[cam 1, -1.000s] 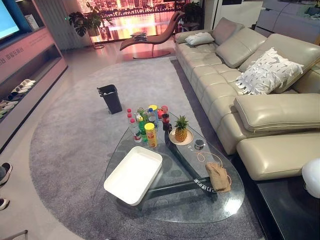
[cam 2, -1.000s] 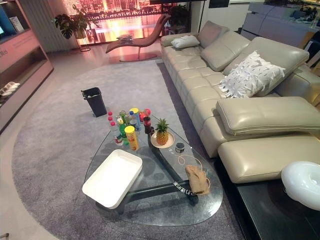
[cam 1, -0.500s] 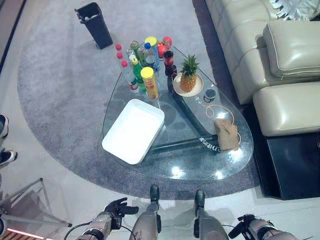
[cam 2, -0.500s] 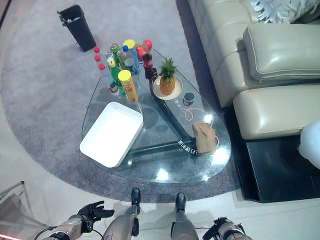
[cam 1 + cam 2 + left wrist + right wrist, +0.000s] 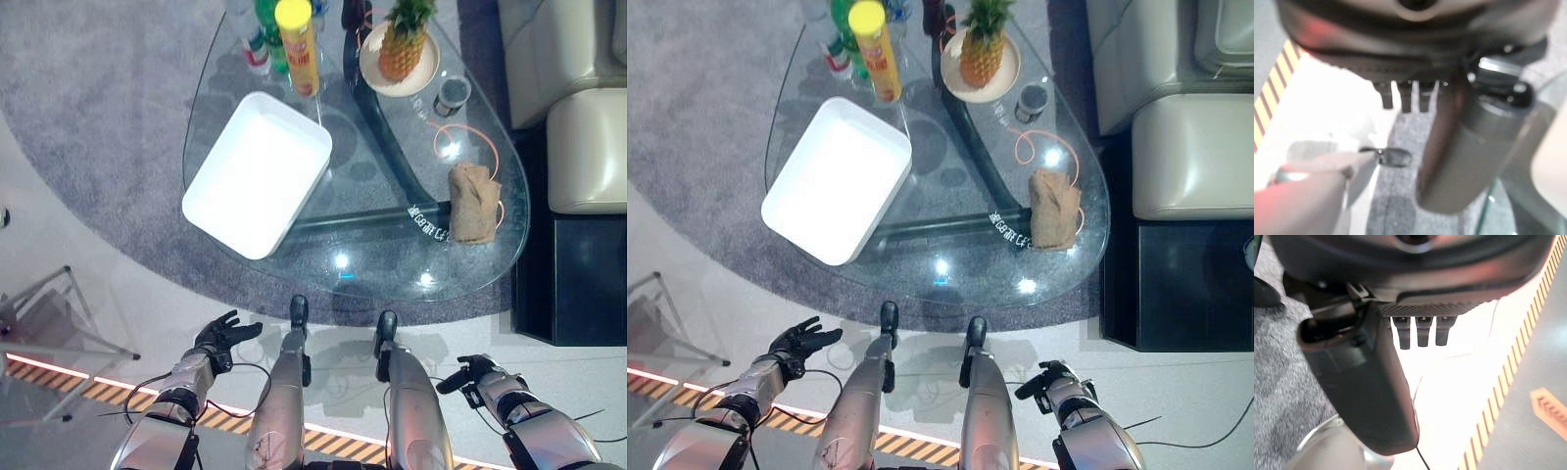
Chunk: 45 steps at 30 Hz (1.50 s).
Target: Wipe the table with a cloth and put it in the basket.
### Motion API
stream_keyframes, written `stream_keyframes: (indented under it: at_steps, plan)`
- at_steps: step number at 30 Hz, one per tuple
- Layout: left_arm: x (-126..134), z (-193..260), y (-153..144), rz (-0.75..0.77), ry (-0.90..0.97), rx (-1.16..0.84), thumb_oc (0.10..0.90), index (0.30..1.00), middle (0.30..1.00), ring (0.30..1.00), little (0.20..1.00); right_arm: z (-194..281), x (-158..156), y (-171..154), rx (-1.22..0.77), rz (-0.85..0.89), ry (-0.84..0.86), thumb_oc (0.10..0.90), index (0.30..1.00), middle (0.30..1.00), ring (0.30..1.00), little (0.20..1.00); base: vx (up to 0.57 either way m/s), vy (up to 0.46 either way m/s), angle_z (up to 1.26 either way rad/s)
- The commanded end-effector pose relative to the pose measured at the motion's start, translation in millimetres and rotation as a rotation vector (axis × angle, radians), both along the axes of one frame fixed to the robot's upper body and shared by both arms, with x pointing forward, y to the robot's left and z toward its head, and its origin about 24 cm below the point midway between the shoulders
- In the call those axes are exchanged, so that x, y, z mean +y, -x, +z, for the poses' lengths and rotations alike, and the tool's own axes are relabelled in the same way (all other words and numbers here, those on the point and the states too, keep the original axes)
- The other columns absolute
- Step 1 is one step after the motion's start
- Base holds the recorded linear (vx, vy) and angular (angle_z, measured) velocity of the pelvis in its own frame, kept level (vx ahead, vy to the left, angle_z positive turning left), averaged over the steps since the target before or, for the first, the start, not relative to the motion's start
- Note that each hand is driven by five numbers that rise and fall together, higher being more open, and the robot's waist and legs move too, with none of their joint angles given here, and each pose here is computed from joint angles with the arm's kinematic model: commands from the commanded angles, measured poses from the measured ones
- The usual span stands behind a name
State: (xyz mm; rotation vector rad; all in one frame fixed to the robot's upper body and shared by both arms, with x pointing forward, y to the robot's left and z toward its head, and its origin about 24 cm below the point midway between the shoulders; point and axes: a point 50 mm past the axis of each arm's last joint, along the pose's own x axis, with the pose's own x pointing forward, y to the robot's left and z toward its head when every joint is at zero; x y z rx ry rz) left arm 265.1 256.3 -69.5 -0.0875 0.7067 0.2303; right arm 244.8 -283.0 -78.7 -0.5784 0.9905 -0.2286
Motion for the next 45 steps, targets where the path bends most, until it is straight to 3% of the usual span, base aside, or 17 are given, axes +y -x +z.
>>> stream_keyframes:
  at_steps: [1,3,10,21,24,28,37,45]
  plan:
    - [10,-6,13,0.026,-0.037,0.035,0.8,0.9,0.9,0.9,0.9,7,-26,11,-0.098,-0.129,0.107,0.8,0.9,0.9,0.9,0.9,-0.03,-0.028,-0.04]
    - [8,-3,8,0.023,-0.041,0.023,0.8,0.9,0.9,0.9,0.9,32,-31,-13,-0.317,-0.174,0.184,0.8,0.9,0.9,0.9,0.9,-0.01,-0.015,-0.02]
    - [8,0,5,0.018,-0.057,-0.008,0.8,0.9,0.9,0.9,0.9,65,-32,-35,-0.575,-0.214,0.281,0.8,0.9,0.9,0.9,0.9,0.01,-0.011,-0.05]
    - [8,3,2,-0.007,-0.075,-0.037,0.8,0.9,0.9,0.9,0.9,72,-36,-39,-0.617,-0.26,0.286,0.8,0.9,0.9,0.9,0.9,0.01,-0.007,-0.02]
    - [9,4,1,-0.014,-0.078,-0.033,0.8,0.9,0.9,0.9,0.9,73,-43,-36,-0.616,-0.332,0.256,0.8,0.9,0.9,0.9,0.9,0.0,0.0,0.0]
    - [11,2,4,-0.023,-0.085,-0.021,0.8,0.9,0.9,0.9,0.9,88,-65,-32,-0.743,-0.556,0.2,0.8,0.9,0.9,0.9,0.9,0.0,-0.008,0.0]
    - [16,-1,11,-0.03,-0.109,-0.007,0.8,0.9,0.9,0.9,0.9,163,-96,-39,-1.19,-0.86,0.314,0.8,0.9,0.9,0.9,0.9,0.01,-0.02,0.0]
    - [15,0,9,-0.026,-0.105,-0.023,0.8,0.9,0.9,0.9,0.9,227,-86,-52,-1.563,-0.859,0.321,0.8,0.9,0.9,0.9,0.9,-0.01,0.009,0.0]
